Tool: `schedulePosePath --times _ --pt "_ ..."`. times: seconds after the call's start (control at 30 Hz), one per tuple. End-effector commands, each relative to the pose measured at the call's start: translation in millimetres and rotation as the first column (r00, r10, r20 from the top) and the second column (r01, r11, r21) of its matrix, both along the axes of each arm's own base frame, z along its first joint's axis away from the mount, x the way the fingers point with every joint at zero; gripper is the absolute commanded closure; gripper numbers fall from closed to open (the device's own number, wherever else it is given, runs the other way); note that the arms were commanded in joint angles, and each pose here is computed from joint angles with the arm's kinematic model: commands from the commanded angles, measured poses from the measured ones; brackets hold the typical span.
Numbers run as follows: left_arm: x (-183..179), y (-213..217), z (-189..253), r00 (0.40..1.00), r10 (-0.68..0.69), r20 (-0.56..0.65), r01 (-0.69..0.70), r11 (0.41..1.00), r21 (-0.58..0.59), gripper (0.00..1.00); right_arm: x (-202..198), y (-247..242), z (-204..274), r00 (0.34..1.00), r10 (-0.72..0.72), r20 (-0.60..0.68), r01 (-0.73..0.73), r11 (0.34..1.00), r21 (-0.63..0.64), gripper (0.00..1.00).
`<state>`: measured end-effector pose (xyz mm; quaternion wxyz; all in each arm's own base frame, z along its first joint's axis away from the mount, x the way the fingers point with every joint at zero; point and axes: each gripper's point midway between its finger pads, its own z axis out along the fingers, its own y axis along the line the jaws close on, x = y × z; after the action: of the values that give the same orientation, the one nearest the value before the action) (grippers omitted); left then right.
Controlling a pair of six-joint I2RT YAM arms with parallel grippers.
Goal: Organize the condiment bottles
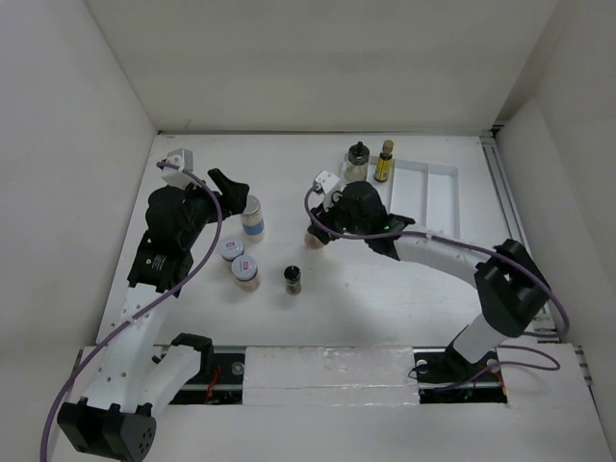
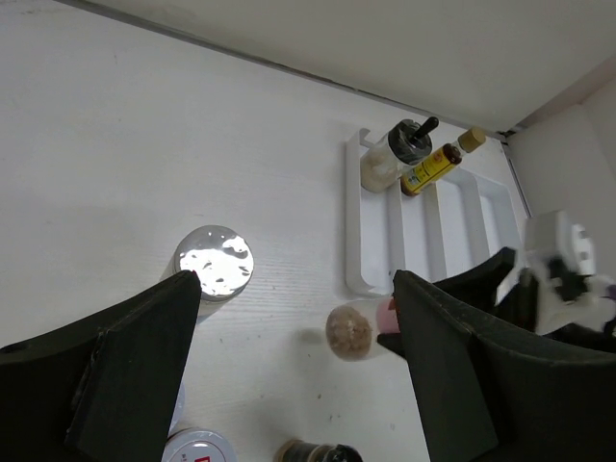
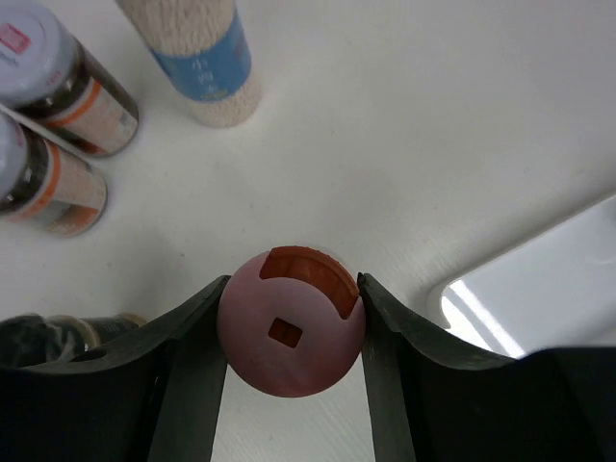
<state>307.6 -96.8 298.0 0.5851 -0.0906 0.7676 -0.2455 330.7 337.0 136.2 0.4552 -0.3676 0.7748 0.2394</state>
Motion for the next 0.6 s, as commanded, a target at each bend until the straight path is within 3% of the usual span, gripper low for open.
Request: schedulePosePath --times 0.0,0.17,0.27,0.57 --pt "2.7 -0.2 10.2 0.999 -0.007 0.049 0.007 1.0 -0.001 0.23 27.9 -17.2 111.9 0.967 -0.134 0.217 0.084 0.97 0.227 0.61" --pt "0.9 0.1 13.0 0.998 -0.007 0.058 0.007 1.0 -0.002 0.23 85.9 -89.5 123.6 0.883 -0.395 0.253 0.34 0.911 0.235 0.61" --pt "0.3 -1.3 13.1 0.998 -0.016 0.058 0.016 1.0 -0.004 0.23 118.4 -122.7 118.5 0.846 -0.477 0.239 0.427 0.874 0.232 0.63" --pt "0.3 -1.3 13.1 0.998 -0.016 0.058 0.016 1.0 -0.004 0.23 173.6 -171.7 72.5 0.795 -0.577 0.186 0.556 0.816 0.156 0.63"
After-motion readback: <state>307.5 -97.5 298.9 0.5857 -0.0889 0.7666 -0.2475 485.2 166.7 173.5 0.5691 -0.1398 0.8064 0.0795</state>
